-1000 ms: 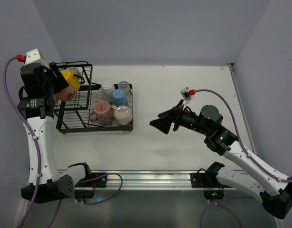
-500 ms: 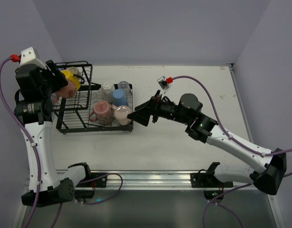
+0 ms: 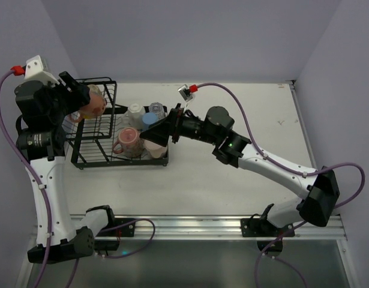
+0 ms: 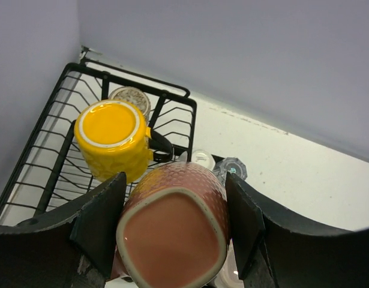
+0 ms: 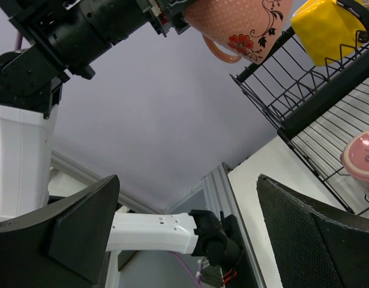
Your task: Unload the cups from the dish rack
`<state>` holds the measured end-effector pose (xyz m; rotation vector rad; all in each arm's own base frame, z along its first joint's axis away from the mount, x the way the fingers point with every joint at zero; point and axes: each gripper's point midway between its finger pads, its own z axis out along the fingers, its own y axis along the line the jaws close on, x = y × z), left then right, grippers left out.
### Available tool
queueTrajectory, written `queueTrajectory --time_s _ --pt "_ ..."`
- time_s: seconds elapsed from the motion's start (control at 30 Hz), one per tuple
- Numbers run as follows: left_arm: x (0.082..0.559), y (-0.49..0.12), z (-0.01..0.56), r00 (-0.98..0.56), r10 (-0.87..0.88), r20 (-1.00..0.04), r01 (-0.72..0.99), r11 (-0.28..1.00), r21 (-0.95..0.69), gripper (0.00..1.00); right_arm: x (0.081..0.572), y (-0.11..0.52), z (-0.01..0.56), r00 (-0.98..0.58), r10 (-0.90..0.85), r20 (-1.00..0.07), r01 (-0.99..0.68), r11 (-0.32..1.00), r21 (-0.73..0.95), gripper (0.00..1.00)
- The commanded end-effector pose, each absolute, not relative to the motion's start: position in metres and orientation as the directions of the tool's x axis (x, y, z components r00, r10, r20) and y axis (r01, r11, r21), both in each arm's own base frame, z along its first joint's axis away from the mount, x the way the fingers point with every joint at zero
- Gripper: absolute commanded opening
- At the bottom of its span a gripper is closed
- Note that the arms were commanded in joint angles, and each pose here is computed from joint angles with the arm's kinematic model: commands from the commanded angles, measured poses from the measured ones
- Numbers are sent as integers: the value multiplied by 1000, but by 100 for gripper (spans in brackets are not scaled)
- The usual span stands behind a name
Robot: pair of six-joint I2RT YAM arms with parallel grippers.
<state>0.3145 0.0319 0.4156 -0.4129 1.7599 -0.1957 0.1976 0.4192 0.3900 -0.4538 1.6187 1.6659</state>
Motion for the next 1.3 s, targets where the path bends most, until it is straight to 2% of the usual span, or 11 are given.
queueTrajectory --time_s 0.0,0.4,0.77,0.93,1.0,1.07,1.1,1.13,1.2,1.23,1.27 --pt "303 6 480 -14 -390 -921 21 921 -390 0 197 428 427 -625 316 -714 -752 4 660 99" --pt "275 -77 478 -158 -518 -841 428 731 -531 0 219 450 436 -604 341 -720 -762 17 647 99" --pt "248 -117 459 -287 -574 -767 576 536 -617 0 226 449 443 -587 387 -711 -764 25 645 97" --pt "232 -131 461 -301 -584 -754 646 457 -612 0 221 443 446 -578 433 -692 -774 -23 632 74" --pt "228 -134 456 -319 -596 -737 652 426 -627 0 217 441 453 -577 450 -682 -782 -61 621 51" --pt "225 -135 450 -328 -602 -728 650 415 -636 0 212 441 453 -592 445 -672 -777 -94 623 46" --pt "225 -136 448 -329 -603 -727 650 414 -638 0 210 440 455 -594 450 -667 -779 -115 617 37" --pt "224 -137 447 -336 -601 -725 652 408 -639 3 208 440 456 -597 450 -664 -778 -126 615 32" --pt "223 -139 444 -336 -595 -730 658 406 -634 23 202 434 457 -602 464 -650 -778 -158 608 19" --pt "223 -138 445 -313 -583 -750 670 424 -609 55 200 430 458 -602 473 -644 -778 -163 607 3" --pt "222 -137 444 -300 -573 -762 668 444 -597 74 199 426 458 -597 482 -641 -779 -160 606 0"
